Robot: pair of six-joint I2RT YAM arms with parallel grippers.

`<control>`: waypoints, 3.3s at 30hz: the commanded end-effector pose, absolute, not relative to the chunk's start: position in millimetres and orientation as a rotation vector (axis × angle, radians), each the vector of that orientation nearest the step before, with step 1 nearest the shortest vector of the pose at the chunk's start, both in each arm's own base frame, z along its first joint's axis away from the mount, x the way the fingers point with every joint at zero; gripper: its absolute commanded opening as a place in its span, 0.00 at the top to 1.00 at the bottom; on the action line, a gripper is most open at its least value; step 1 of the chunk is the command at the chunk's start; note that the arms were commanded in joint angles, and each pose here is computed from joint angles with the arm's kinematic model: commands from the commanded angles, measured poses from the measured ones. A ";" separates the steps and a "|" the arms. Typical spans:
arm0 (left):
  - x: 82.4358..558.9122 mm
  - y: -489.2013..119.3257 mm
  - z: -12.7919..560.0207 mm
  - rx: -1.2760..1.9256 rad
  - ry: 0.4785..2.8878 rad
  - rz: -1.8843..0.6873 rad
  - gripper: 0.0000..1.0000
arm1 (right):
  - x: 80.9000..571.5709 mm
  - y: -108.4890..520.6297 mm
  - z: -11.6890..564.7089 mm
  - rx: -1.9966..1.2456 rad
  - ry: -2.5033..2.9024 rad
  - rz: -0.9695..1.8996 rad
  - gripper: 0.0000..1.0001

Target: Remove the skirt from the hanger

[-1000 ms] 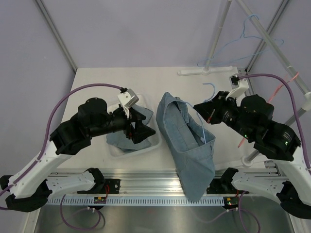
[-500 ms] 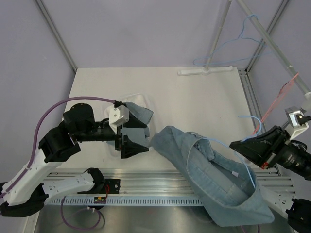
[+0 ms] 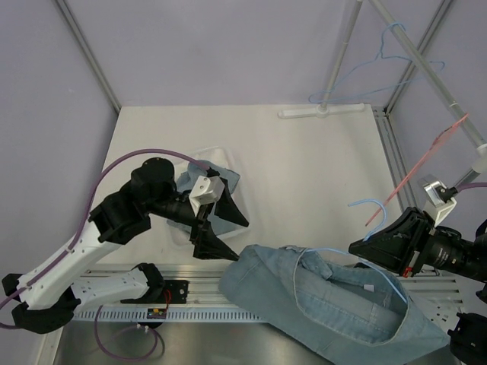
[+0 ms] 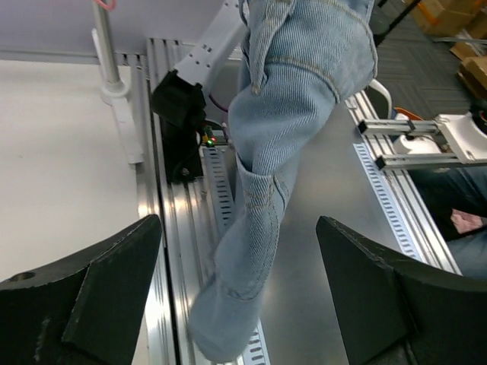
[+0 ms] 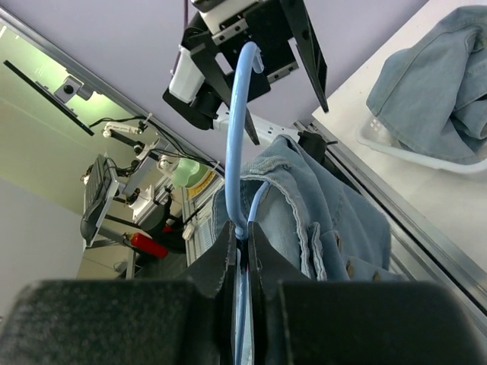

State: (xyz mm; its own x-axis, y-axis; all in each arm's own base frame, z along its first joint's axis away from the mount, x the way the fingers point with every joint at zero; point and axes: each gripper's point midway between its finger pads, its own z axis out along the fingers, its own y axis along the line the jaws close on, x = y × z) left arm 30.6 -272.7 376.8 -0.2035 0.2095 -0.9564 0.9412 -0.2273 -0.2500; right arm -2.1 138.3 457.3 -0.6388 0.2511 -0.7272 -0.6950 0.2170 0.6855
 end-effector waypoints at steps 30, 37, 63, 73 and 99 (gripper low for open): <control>106.6 -286.8 349.4 0.974 1.792 -1.343 1.00 | -23.9 90.7 510.2 -0.314 1.429 1.566 1.00; 162.1 -267.9 355.0 0.587 1.914 -1.232 1.00 | -35.0 67.0 508.0 -0.259 1.382 1.563 1.00; 190.8 -253.0 311.6 0.491 2.044 -1.050 1.00 | -49.8 -8.1 523.2 -0.057 1.238 1.452 1.00; 190.3 -258.7 305.4 0.517 2.046 -1.085 1.00 | -51.6 -18.8 523.5 -0.017 1.199 1.453 1.00; 127.3 -251.9 356.0 0.813 1.816 -1.273 1.00 | 70.1 73.0 578.2 -0.068 1.213 1.127 1.00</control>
State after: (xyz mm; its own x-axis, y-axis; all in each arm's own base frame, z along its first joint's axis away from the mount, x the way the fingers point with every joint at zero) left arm 121.2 -259.3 335.0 -0.5900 0.1074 -0.8002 0.7918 0.2712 -0.5473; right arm 62.6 76.9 555.3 -0.1610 0.6219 -0.7663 -0.7038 0.4720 0.5310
